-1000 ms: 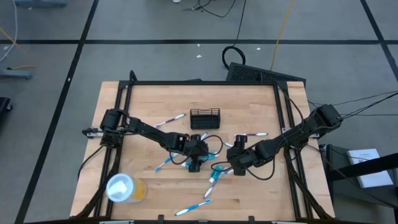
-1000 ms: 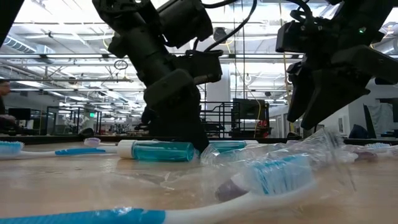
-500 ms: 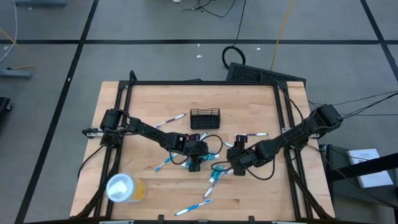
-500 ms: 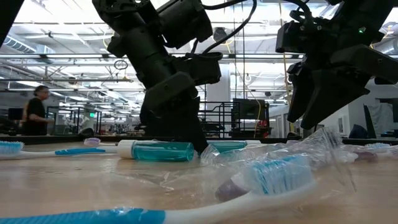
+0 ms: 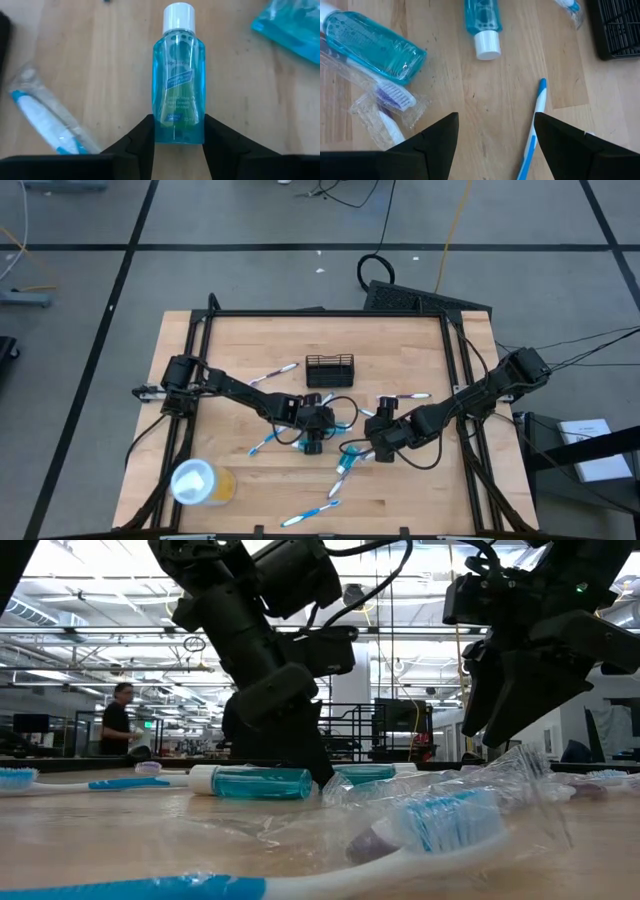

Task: Pick & Place toothbrushing station
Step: Put the blue mouthwash bottle into the black organizer

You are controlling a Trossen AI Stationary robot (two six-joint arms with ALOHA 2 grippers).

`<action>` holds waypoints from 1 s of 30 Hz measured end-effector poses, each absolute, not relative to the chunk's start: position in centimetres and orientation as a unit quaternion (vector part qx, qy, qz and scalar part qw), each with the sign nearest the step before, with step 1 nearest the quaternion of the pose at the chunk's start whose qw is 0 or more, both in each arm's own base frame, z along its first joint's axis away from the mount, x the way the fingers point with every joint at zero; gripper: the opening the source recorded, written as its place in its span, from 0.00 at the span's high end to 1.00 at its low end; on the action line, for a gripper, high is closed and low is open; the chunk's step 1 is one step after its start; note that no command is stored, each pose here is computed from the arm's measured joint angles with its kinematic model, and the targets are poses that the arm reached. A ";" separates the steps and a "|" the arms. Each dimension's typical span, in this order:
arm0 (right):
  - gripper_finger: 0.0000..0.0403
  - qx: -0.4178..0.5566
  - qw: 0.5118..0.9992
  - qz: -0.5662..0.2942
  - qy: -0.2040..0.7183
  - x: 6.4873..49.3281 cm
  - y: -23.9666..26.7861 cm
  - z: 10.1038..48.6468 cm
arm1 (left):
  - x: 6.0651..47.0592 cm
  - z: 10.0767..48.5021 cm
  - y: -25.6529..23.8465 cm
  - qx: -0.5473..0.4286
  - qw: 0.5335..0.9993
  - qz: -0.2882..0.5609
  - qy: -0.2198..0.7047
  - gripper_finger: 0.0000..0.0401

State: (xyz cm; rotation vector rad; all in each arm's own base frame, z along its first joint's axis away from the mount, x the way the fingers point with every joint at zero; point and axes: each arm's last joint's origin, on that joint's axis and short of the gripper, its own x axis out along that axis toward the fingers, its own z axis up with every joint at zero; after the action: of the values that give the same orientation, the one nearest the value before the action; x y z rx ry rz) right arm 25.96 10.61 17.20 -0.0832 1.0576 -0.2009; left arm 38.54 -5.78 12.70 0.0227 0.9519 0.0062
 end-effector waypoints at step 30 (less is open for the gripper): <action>0.38 -0.019 0.904 -0.168 0.392 20.0 10.5 20.0 | 35.7 15.6 -5.3 0.035 0.905 0.045 0.422 0.67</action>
State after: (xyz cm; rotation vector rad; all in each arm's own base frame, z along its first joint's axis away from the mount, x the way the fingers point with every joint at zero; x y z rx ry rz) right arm 20.04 10.52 20.04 -0.0395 0.8105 -0.3469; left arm 35.70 -5.30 15.59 0.0728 0.8729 0.0938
